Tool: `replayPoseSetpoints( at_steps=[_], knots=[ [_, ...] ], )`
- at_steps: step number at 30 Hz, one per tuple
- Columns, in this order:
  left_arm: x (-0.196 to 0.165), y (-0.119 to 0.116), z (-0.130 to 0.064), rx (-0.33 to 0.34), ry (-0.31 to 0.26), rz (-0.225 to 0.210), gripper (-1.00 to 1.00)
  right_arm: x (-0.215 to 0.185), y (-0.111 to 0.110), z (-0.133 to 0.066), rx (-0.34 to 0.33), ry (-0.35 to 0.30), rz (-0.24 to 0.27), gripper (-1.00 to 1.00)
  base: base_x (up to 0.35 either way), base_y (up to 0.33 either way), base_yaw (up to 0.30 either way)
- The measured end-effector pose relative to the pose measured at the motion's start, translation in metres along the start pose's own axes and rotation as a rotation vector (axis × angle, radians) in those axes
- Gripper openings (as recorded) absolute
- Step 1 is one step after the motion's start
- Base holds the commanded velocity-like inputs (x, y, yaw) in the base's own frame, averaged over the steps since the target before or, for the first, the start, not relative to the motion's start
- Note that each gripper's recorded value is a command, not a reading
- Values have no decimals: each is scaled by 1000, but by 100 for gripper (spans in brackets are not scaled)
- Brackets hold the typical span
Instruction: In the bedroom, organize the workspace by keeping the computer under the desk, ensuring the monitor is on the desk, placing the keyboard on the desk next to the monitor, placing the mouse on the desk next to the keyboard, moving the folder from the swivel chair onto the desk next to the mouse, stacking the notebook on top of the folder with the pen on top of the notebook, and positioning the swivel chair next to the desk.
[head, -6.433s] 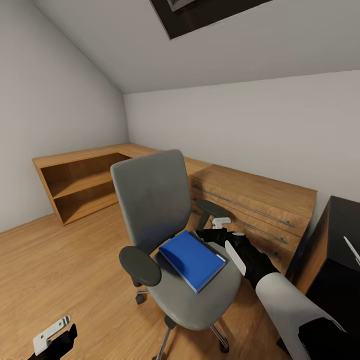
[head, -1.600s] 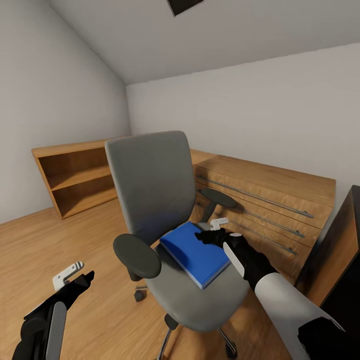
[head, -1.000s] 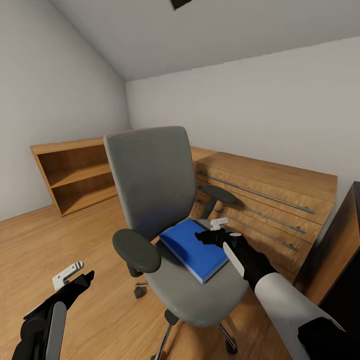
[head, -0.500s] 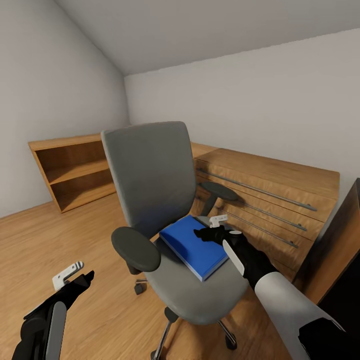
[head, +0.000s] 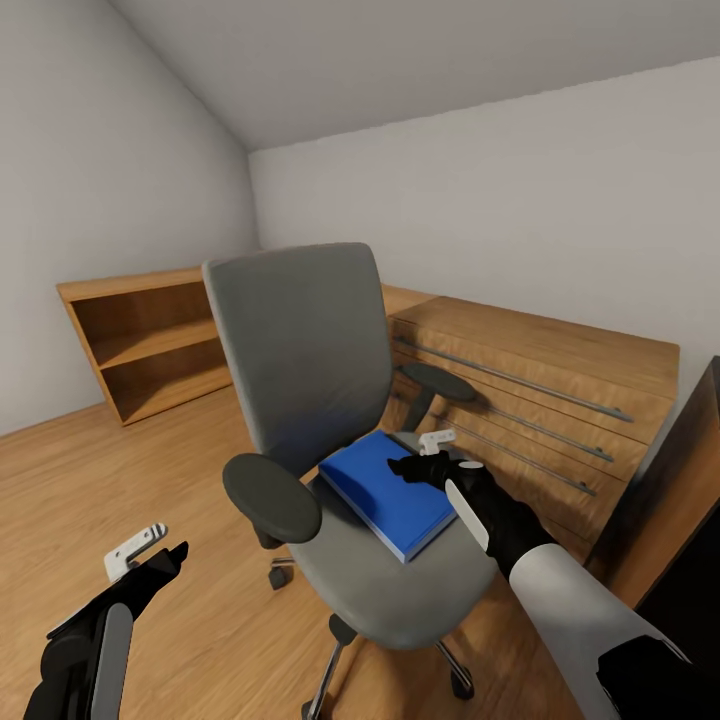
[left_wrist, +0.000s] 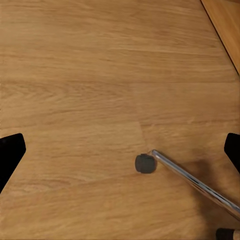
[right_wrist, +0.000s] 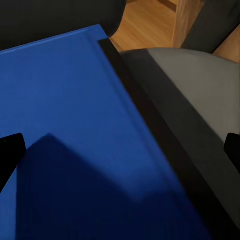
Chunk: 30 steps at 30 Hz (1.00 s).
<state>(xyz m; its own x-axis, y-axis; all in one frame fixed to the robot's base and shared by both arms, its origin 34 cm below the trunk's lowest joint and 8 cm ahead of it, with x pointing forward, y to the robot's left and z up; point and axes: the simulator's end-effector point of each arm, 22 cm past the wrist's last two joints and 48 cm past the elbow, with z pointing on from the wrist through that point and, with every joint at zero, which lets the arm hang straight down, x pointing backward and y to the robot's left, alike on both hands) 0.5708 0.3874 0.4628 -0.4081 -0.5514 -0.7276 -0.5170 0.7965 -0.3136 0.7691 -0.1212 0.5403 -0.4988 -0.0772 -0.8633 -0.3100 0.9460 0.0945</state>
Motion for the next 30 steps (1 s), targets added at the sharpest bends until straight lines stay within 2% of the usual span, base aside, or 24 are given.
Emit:
replayPoseSetpoints(
  at_steps=[15, 23, 30],
  knots=[
    [-2, 1, 0, -2, -5, 0, 100, -1, -1, 0, 4, -2, -7, 100, -97, 0, 0],
    [-2, 2, 0, -3, -4, 0, 100, -2, 0, 0, 2, -5, -6, 100, -212, 0, 0],
    [-2, 2, 0, -4, -6, -1, 100, -2, 0, -1, 2, -5, -6, 100, -32, 0, 0]
  ],
)
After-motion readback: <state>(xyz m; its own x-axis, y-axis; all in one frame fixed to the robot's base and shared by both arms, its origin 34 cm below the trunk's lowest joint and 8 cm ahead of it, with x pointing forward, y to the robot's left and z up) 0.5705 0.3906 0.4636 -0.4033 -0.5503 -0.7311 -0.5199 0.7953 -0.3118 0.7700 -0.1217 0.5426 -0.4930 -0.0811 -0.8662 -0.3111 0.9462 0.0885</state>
